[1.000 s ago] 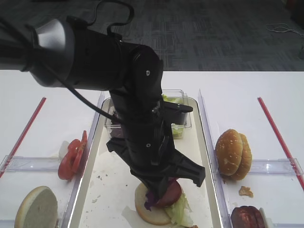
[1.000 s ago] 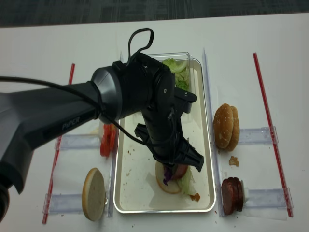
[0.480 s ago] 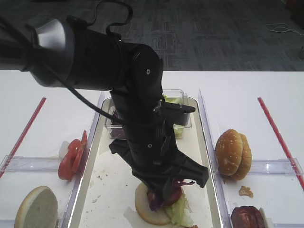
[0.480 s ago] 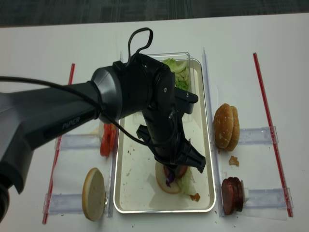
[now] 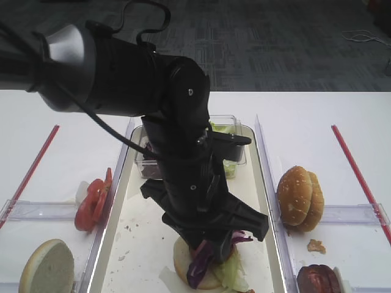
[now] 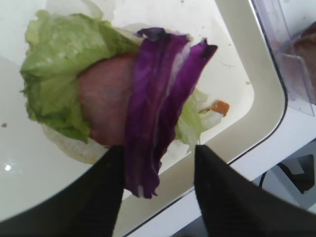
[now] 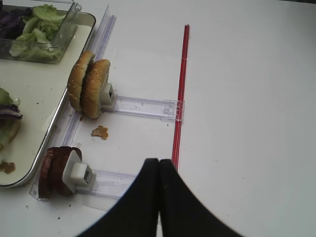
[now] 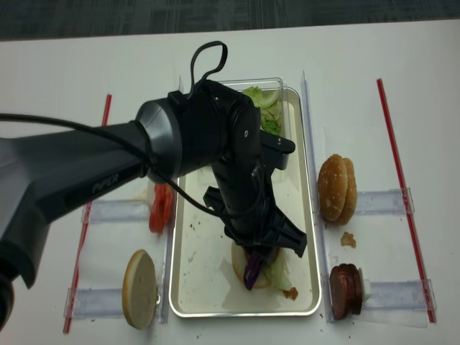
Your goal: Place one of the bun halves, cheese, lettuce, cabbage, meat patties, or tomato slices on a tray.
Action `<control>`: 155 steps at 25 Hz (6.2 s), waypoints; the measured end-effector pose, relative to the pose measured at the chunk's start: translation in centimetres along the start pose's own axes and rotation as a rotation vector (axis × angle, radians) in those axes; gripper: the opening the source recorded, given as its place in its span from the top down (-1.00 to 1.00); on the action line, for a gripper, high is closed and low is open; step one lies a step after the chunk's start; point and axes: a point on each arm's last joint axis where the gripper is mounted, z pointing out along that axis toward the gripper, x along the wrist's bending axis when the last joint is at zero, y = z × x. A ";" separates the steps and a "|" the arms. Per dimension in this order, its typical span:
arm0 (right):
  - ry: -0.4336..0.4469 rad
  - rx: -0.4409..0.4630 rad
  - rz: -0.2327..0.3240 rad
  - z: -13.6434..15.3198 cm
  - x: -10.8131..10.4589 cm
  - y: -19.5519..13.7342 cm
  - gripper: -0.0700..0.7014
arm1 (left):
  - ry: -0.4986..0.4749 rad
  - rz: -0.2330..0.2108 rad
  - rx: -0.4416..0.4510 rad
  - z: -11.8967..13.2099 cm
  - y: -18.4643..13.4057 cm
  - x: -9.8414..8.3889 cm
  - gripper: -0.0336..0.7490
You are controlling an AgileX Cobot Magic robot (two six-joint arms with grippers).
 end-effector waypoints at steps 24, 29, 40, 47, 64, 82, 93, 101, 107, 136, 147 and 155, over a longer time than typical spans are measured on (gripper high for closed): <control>0.000 0.000 0.000 0.0 0.0 0.0 0.76 | 0.114 -0.014 0.023 -3.2 1.0 -0.1 -0.24; 0.000 0.000 0.000 0.0 0.0 0.0 0.76 | 0.128 -0.032 -0.008 -4.6 1.9 0.6 -0.24; 0.000 0.000 0.001 0.0 0.0 0.0 0.76 | 0.147 -0.145 -0.033 -5.8 2.9 4.9 -0.24; 0.000 0.000 0.004 0.0 0.0 0.0 0.76 | 0.152 -0.193 -0.042 -6.4 3.2 7.2 -0.24; 0.000 0.000 0.004 0.0 0.0 0.0 0.76 | 0.198 -0.401 -0.148 -11.2 2.0 16.5 -0.24; 0.000 0.000 0.004 0.0 0.0 0.0 0.76 | 0.260 -0.531 -0.219 -15.5 -1.6 23.2 -0.24; 0.000 0.000 0.004 0.0 0.0 0.0 0.76 | 0.260 -0.509 -0.212 -15.5 -1.8 23.1 -0.20; 0.000 0.000 0.004 0.0 0.0 0.0 0.76 | 0.263 -0.500 -0.230 -16.7 -5.1 21.3 -0.19; 0.000 0.000 0.004 0.0 0.0 0.0 0.76 | 0.265 -0.492 -0.269 -17.8 -8.6 19.3 -0.19; 0.000 0.000 -0.001 0.0 0.0 0.0 0.76 | 0.340 -0.418 -0.495 -16.8 -25.1 12.3 -0.14; 0.000 0.000 -0.001 0.0 0.0 0.0 0.76 | 0.361 -0.374 -0.654 -13.0 -30.1 11.0 -0.14; 0.000 0.000 -0.001 0.0 0.0 0.0 0.76 | 0.400 -0.310 -0.849 -12.3 -33.2 9.8 -0.14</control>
